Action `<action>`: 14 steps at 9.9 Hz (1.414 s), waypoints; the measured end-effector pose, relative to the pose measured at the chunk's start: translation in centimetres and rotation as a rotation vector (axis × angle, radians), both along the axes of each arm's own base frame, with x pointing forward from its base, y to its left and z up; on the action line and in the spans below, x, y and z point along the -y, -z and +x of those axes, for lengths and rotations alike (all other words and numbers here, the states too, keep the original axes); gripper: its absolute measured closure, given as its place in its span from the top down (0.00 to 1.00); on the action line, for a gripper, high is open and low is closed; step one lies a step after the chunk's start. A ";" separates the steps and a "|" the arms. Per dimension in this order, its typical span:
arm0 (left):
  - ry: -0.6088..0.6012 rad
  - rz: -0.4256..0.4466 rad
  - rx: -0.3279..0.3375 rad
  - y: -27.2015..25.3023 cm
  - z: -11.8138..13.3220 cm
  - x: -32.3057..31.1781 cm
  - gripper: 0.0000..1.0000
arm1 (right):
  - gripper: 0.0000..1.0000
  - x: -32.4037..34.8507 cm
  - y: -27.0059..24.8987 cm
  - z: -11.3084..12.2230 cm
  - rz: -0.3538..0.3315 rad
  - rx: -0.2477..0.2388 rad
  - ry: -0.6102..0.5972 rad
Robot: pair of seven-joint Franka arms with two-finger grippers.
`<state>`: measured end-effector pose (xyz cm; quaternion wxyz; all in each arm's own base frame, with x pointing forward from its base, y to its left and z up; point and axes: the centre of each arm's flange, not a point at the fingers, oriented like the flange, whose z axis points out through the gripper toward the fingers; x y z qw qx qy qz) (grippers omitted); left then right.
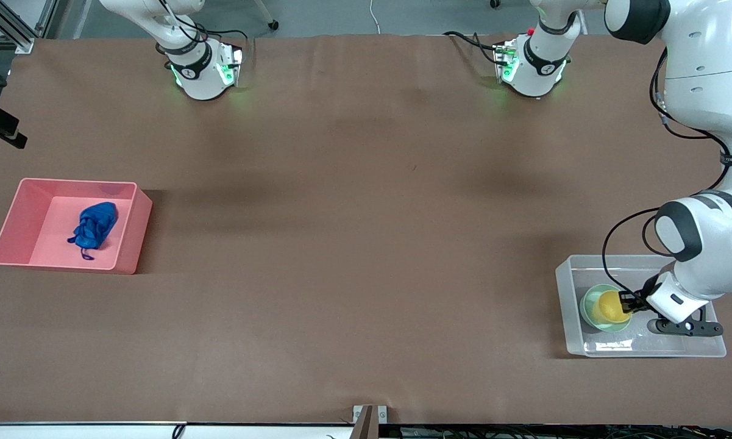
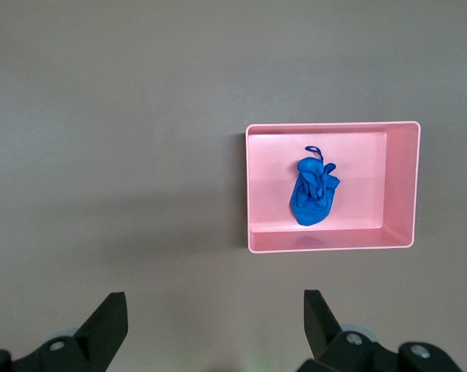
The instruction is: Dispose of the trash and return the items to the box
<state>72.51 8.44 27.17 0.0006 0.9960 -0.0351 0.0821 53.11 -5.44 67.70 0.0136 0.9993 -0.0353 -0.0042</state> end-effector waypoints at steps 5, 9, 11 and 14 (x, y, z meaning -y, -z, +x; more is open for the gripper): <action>-0.025 -0.010 0.096 -13.1 -1.6 0.3 0.99 | 1.00 0.5 0.0 -0.1 0.001 -0.001 0.010; -0.020 0.020 -0.028 -26.2 -9.2 3.7 1.00 | 1.00 0.4 0.0 0.0 0.002 0.001 0.025; -0.013 0.019 -0.037 -31.3 -12.3 4.2 1.00 | 1.00 0.5 0.1 0.0 0.002 0.001 0.027; -0.030 0.014 -0.058 -37.5 -14.5 4.6 1.00 | 1.00 0.5 0.1 0.0 0.002 0.000 0.029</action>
